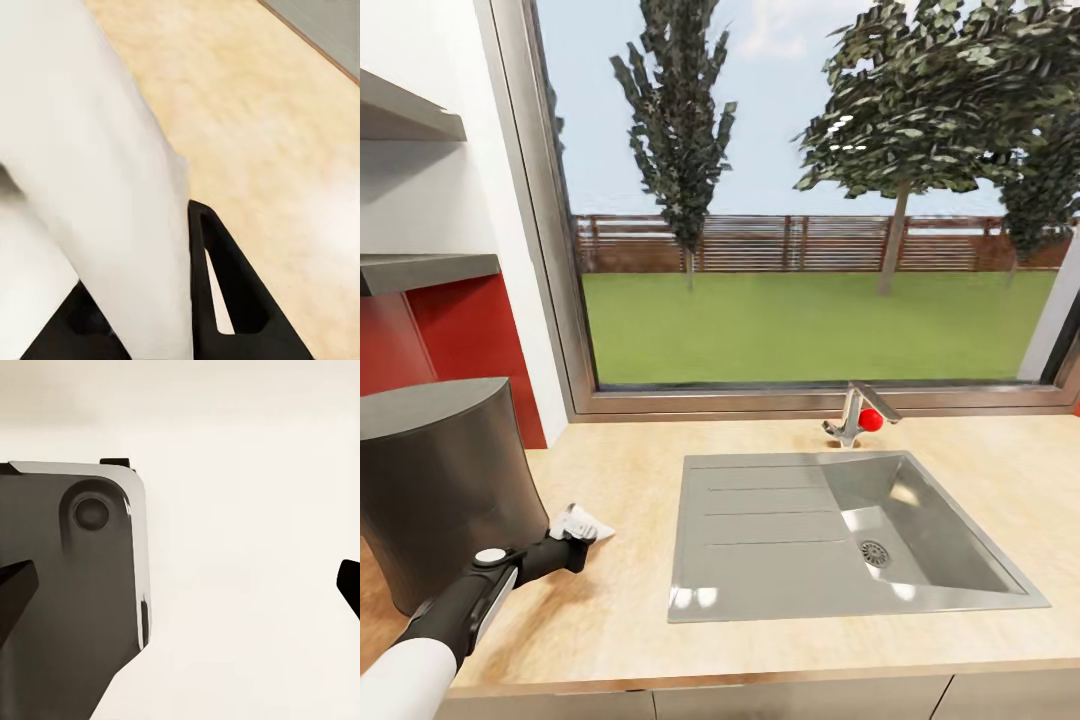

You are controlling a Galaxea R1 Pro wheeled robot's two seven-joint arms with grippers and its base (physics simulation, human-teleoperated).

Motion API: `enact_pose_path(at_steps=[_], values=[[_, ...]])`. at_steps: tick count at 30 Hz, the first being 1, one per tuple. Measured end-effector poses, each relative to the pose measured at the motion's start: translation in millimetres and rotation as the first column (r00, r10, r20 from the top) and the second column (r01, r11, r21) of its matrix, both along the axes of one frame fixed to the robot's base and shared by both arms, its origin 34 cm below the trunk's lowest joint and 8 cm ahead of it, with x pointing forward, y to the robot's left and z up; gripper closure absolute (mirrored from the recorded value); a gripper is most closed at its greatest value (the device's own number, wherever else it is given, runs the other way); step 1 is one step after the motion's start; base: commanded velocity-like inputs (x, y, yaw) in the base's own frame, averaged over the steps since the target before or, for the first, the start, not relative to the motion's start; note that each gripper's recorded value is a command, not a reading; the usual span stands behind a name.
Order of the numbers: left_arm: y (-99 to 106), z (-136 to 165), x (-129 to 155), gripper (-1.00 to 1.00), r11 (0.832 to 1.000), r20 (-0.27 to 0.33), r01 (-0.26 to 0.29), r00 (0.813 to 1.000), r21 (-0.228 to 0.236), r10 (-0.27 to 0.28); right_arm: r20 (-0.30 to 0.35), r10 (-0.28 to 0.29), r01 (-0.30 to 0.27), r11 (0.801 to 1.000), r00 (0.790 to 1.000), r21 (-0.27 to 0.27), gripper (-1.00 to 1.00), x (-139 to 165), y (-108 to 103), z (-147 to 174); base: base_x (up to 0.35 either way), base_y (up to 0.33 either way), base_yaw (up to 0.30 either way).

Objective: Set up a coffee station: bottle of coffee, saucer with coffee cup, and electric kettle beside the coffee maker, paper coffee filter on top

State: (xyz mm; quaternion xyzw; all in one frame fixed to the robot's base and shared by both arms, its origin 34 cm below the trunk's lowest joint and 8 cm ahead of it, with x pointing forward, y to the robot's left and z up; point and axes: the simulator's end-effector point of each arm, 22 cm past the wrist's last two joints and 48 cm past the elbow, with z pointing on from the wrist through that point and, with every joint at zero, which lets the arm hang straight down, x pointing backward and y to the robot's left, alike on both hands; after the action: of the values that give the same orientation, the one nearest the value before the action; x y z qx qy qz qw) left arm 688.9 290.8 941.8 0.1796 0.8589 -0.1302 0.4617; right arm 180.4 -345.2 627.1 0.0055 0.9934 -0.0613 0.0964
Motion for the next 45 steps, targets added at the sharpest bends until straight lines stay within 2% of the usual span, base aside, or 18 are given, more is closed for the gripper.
enact_pose_path(at_steps=[18, 30, 33, 37, 40, 42, 45], values=[[-0.3, -0.1, -0.1, 1.0, 1.0, 0.002, 0.002, 1.0, 0.001, -0.002, 0.0, 0.001, -0.001, 1.0, 1.0, 0.0, -1.0, 0.0, 0.1, 0.0, 0.0, 0.0, 0.0], [-4.9, 10.0, 5.2, 1.0, 1.0, 0.023, 0.009, 1.0, -0.009, -0.009, 0.003, 0.0, 0.0, 1.0, 1.0, 0.002, -1.0, 1.1, 1.2, 0.0, 0.0, 0.0, 0.0], [-15.9, 13.9, 8.5, 1.0, 1.0, 0.03, 0.018, 0.999, -0.023, -0.018, 0.008, 0.0, 0.0, 1.0, 1.0, 0.002, -1.0, 3.2, 1.2, 0.3, 0.0, 0.0, 0.0], [-43.9, 22.9, 14.3, 1.0, 0.998, 0.047, 0.044, 0.998, -0.052, -0.042, 0.015, -0.002, 0.002, 1.0, 1.0, 0.004, -1.0, 6.6, 2.1, 0.8, 0.0, 0.0, 0.0], [-66.8, 46.9, 27.2, 1.0, 0.995, 0.095, 0.069, 0.994, -0.068, -0.063, 0.04, -0.002, 0.002, 1.0, 0.999, 0.004, -1.0, 18.3, 2.1, 2.7, 0.0, 0.0, 0.0], [-80.4, 75.8, 41.6, 1.0, 0.993, 0.149, 0.086, 0.986, -0.077, -0.074, 0.071, -0.001, 0.001, 1.0, 0.997, 0.004, -1.0, 32.8, 2.4, 5.5, 0.0, 0.0, 0.0], [-89.4, 104.8, 54.6, 1.0, 0.991, 0.186, 0.104, 0.979, -0.082, -0.087, 0.088, -0.002, 0.001, 1.0, 0.996, 0.011, -1.0, 40.2, 7.4, 6.6, 0.0, 0.0, 0.0]])
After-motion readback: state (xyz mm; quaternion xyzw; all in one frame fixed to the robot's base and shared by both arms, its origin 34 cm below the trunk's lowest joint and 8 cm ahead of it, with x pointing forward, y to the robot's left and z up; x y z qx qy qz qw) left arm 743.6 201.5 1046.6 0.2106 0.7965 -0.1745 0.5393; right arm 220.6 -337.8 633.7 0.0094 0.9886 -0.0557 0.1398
